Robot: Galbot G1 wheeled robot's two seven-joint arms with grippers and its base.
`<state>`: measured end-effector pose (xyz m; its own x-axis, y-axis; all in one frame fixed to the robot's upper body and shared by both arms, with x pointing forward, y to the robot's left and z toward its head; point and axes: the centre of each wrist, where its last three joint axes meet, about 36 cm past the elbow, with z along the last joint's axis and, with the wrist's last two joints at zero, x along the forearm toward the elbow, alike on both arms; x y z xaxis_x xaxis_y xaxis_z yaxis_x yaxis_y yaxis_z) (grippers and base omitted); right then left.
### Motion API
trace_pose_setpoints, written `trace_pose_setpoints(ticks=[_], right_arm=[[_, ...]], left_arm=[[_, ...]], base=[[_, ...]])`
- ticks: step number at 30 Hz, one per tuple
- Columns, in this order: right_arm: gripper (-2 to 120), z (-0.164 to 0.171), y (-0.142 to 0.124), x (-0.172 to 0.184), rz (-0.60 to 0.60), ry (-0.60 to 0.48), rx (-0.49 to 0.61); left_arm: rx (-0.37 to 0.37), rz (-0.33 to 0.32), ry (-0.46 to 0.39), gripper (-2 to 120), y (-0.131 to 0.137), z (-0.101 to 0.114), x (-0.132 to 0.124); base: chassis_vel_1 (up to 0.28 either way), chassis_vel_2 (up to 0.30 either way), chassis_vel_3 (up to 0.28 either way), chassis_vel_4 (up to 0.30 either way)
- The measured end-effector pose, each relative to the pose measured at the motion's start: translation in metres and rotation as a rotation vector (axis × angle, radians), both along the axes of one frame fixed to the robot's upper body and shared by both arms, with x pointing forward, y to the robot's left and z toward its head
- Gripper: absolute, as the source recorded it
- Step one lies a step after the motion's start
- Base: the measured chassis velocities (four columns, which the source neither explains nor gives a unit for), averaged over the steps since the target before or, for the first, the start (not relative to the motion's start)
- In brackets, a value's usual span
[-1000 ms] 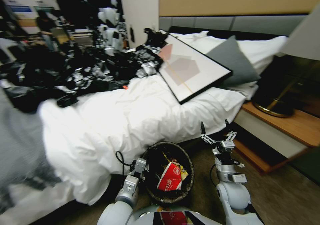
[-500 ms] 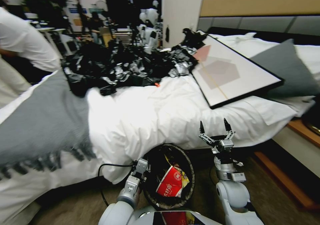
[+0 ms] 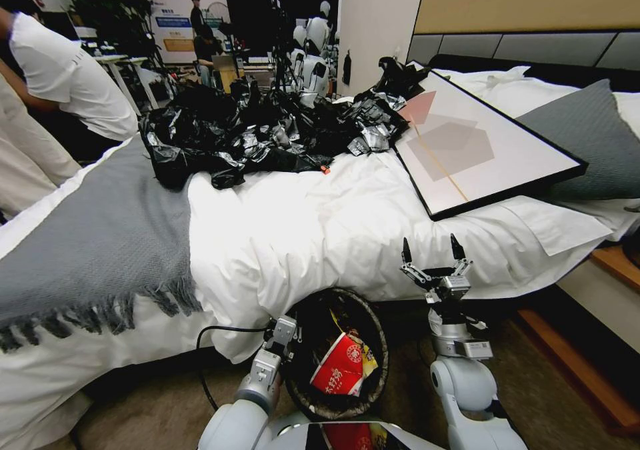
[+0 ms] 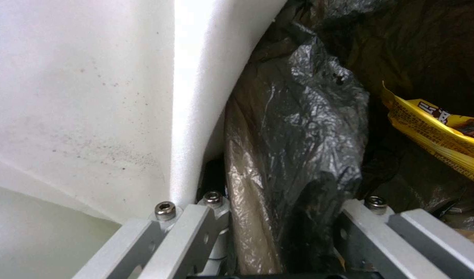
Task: Pick up the trash bin, then pick up the garbage from the floor and place it into the trash bin.
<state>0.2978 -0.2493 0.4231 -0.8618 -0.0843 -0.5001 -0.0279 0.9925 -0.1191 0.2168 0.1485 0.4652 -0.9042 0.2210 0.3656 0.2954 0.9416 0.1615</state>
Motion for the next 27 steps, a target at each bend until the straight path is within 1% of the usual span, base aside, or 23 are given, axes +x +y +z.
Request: trace_pose_setpoints(ticks=[14, 17, 23, 27], right_arm=[[100, -0.0009, 0.0005, -0.0002, 0.008, 0.004, -0.002], [100, -0.0012, 0.001, 0.0003, 0.008, 0.004, 0.0], [100, -0.0027, 0.001, 0.0024, 0.009, -0.009, 0.002], [100, -0.0027, 0.001, 0.0028, 0.008, -0.011, 0.003]], left_arm=[[0.009, 0.011, -0.007, 12, 0.0003, 0.0004, 0.0005], [0.015, 0.017, -0.011, 11, 0.0009, 0.0005, 0.001], [0.023, 0.028, -0.019, 0, 0.0018, 0.0009, 0.002], [0.026, 0.03, -0.02, 0, 0.0018, 0.0009, 0.002]], base=[[0.008, -0.011, -0.01, 0.012], [0.126, -0.085, -0.106, 0.11], [0.185, -0.162, -0.17, 0.162], [0.153, -0.095, -0.12, 0.125]])
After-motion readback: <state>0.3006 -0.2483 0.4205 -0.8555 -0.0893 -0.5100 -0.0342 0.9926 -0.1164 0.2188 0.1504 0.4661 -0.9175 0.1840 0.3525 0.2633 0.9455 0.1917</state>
